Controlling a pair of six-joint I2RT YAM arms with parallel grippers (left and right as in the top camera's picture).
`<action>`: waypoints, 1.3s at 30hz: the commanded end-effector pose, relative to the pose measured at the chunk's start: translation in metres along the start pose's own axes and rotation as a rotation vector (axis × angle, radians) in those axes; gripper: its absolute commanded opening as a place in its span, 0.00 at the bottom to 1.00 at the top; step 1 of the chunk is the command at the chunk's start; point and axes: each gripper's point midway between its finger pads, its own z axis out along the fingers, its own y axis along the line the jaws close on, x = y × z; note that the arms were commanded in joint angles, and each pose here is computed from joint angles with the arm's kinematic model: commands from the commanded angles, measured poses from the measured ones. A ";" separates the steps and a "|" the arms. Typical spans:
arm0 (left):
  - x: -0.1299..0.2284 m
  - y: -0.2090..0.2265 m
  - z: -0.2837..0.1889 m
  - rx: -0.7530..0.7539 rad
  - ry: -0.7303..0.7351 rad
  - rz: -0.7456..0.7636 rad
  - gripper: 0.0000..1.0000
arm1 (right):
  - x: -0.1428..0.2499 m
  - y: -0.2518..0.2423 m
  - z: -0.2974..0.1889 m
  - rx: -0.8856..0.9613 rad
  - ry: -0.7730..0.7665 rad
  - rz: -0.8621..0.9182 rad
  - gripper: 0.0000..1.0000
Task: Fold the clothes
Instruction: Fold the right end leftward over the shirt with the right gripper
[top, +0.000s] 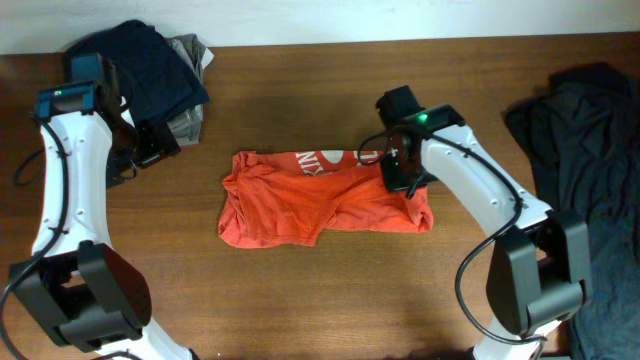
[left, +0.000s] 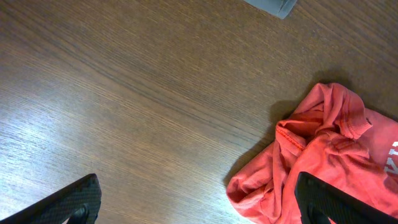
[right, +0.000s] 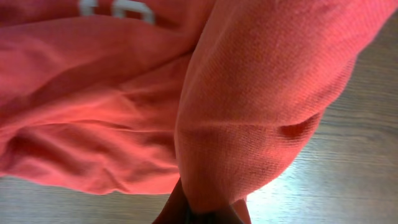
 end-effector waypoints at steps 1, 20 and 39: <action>0.000 -0.001 0.005 0.003 0.015 -0.004 0.99 | 0.001 0.014 0.003 0.012 -0.009 -0.014 0.05; 0.003 0.000 0.005 -0.001 0.026 -0.004 0.99 | -0.018 0.034 -0.032 -0.036 -0.048 0.044 0.39; 0.004 0.000 0.005 -0.002 0.029 -0.004 0.99 | -0.040 0.032 0.016 -0.226 -0.007 0.092 0.04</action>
